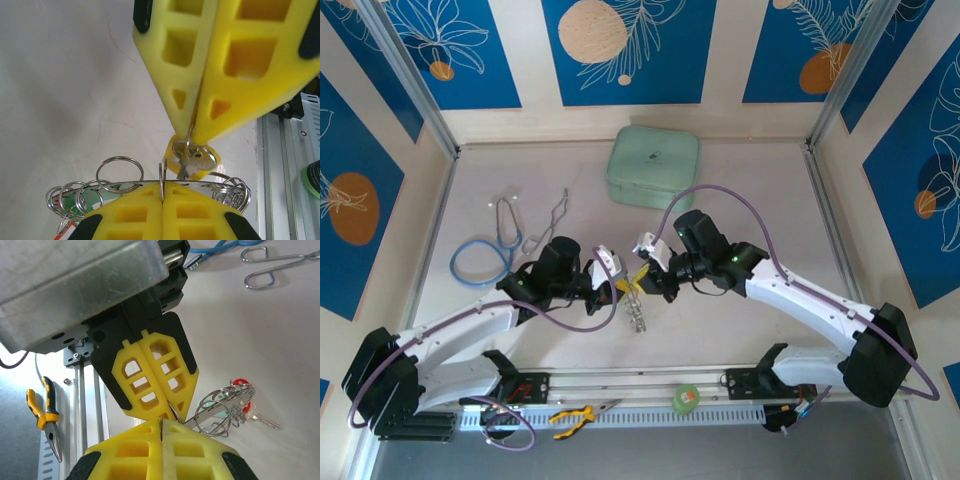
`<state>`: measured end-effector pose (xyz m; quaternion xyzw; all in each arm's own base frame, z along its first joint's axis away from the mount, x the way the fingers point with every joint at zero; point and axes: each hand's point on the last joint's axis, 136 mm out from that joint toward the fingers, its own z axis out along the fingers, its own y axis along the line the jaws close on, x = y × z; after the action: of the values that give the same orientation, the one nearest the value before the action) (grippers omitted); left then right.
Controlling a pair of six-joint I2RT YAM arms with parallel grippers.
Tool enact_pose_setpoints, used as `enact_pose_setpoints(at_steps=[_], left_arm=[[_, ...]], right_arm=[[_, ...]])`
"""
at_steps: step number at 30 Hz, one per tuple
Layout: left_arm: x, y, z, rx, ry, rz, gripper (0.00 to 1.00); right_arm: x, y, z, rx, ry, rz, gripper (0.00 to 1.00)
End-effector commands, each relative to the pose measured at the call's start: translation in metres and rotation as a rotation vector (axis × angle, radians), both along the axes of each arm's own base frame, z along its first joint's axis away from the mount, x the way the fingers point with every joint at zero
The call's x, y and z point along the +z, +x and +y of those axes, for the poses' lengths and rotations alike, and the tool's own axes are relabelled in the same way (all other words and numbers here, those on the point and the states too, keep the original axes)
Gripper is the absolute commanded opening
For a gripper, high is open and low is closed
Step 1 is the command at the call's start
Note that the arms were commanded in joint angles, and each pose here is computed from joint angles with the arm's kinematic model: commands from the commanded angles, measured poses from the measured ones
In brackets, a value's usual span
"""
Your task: Put the keys on the keyring
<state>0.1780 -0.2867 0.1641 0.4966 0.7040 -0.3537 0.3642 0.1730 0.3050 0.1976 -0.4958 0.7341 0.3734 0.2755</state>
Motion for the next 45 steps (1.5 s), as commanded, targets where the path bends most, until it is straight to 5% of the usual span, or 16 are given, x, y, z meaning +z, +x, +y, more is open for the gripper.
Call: enact_pose_setpoints(at_steps=[1, 30, 45], left_arm=[[0.019, 0.001, -0.005, -0.021, -0.043, -0.019, 0.0], [0.013, -0.001, -0.001, -0.039, -0.023, -0.065, 0.0], [0.016, -0.006, 0.002, -0.114, -0.031, -0.232, 0.0]], right_arm=[[0.009, -0.004, 0.005, 0.035, 0.014, 0.004, 0.0], [-0.015, 0.018, -0.001, -0.096, -0.106, 0.093, 0.0], [-0.019, 0.018, -0.002, -0.109, -0.112, 0.171, 0.0]])
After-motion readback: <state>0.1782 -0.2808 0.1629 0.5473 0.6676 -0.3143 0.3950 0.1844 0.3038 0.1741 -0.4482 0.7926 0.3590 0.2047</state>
